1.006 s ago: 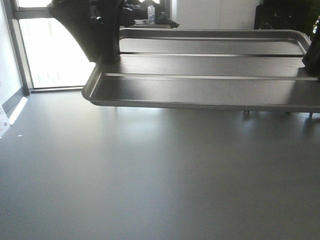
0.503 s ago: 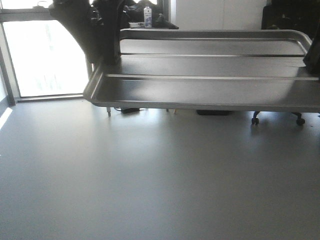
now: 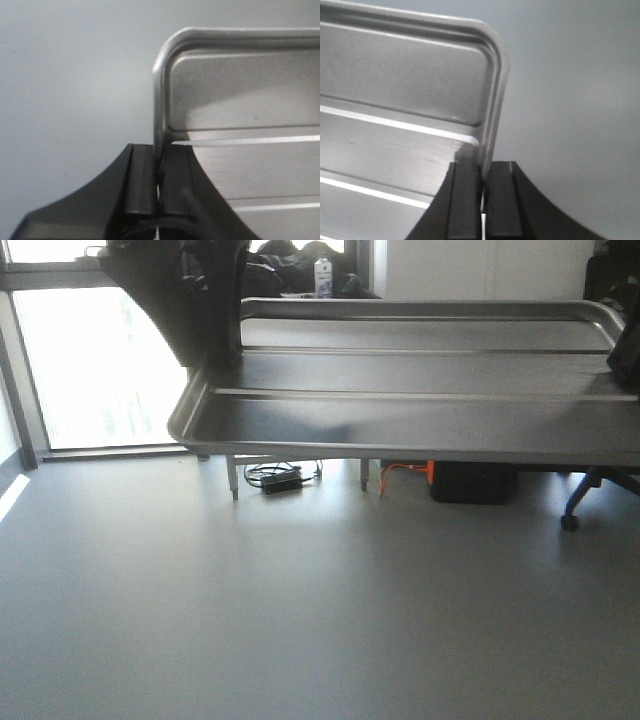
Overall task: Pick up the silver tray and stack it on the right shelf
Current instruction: 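Hold the tray raised with both grippers while the base drives away, then carry the tray over the larger grey-blue tray on the other shelf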
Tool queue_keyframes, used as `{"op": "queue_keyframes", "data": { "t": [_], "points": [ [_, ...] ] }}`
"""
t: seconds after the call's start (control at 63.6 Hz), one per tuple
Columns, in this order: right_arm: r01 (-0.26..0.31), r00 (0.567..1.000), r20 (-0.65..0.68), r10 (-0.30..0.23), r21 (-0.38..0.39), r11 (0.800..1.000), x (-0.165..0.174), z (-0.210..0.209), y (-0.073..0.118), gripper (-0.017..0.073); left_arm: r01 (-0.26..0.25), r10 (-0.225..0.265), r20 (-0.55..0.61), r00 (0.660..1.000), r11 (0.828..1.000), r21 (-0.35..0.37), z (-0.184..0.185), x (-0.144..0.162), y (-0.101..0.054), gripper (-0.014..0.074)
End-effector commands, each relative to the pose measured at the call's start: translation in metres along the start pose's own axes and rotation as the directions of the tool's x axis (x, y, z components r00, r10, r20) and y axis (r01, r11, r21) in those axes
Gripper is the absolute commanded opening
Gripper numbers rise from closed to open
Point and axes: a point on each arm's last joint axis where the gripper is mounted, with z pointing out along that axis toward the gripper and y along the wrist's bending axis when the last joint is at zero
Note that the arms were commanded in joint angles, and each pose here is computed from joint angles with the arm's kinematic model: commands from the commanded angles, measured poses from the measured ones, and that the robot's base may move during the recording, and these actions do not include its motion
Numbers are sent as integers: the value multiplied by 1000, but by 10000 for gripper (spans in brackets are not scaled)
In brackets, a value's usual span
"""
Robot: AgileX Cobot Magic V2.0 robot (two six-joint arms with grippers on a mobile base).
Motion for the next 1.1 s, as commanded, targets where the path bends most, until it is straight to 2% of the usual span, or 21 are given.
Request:
{"op": "queue_keyframes", "data": {
  "t": [0.0, 1.085],
  "points": [
    [36, 994, 105, -33, -21, 999, -10, -15, 1, 57, -15, 12, 83, 996, 999, 33, -26, -4, 3, -93],
    [36, 994, 104, -33, -21, 999, -10, -15, 1, 57, -16, 13, 83, 996, 999, 33, -25, -5, 2, -93]
  ]
}}
